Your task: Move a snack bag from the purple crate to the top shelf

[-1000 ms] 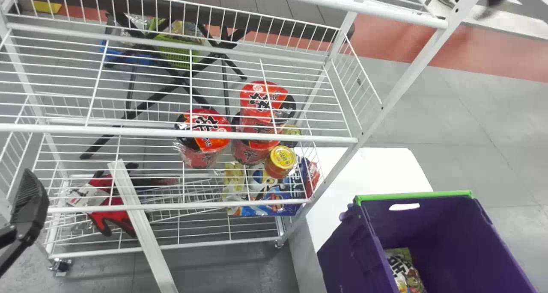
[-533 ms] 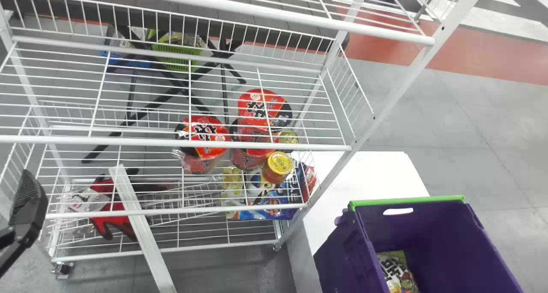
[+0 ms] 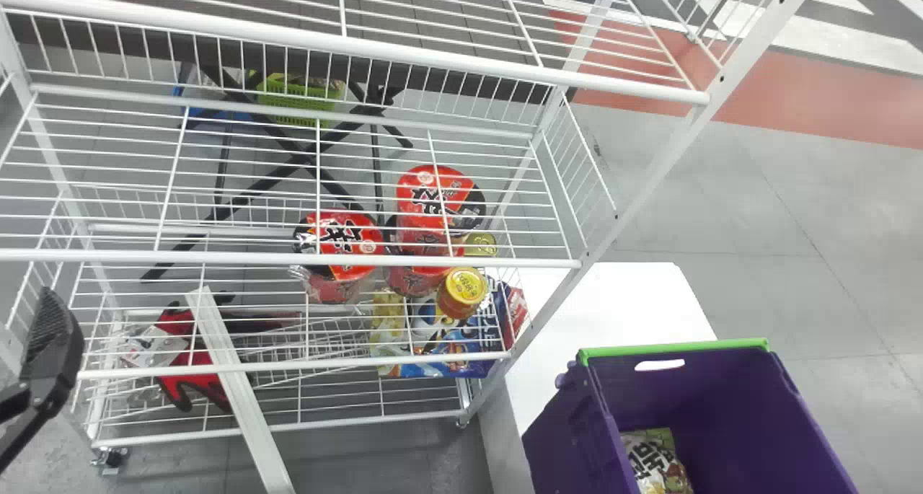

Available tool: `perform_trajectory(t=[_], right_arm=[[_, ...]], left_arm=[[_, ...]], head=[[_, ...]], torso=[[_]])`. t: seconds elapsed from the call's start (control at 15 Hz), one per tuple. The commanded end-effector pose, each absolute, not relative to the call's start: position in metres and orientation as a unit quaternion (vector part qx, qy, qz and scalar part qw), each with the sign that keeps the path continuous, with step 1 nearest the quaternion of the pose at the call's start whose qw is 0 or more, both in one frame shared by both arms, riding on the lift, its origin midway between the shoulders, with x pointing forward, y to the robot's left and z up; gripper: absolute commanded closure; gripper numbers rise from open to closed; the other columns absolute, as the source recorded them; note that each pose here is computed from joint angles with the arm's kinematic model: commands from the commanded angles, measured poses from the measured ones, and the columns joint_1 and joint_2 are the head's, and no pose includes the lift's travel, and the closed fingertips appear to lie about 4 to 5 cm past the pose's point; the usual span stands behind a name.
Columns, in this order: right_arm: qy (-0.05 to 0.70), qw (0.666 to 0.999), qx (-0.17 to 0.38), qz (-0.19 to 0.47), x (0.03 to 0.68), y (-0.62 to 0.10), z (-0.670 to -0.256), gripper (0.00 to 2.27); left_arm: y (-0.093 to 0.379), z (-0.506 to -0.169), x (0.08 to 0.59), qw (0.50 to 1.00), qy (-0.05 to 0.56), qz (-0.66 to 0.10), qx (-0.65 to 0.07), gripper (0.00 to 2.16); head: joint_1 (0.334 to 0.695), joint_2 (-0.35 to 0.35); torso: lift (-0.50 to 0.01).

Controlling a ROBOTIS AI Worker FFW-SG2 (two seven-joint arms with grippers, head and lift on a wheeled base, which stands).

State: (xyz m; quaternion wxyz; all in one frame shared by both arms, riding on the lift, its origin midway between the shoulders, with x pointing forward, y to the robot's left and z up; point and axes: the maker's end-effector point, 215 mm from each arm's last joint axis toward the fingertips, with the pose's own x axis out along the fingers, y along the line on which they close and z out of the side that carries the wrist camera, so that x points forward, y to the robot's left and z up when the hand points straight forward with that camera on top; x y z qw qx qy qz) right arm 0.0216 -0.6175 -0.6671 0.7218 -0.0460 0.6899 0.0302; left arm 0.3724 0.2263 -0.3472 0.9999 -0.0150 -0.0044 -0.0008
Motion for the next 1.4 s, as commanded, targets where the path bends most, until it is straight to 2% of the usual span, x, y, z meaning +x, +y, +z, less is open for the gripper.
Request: perform_trajectory(t=[0.0, 0.73, 1.33], right_arm=[[0.687, 0.724, -0.049, 0.034, 0.031, -0.614, -0.669, 1.59], [0.657, 0.752, -0.036, 0.043, 0.062, -0.598, -0.669, 1.59], [0.645, 0.762, -0.027, 0.041, 0.074, -0.595, -0.669, 1.59]], left_arm=[[0.226, -0.348, 0.371, 1.0, -0.004, 0.002, -0.012, 0.04], [0.211, -0.346, 0.369, 1.0, -0.007, -0.012, -0.007, 0.04], [0.21, -0.346, 0.367, 1.0, -0.005, -0.014, -0.004, 0.04]], head=[[0.695, -0.35], [0.695, -0.35], [0.695, -0.35]], torso=[[-0.327], [-0.283], [-0.247]])
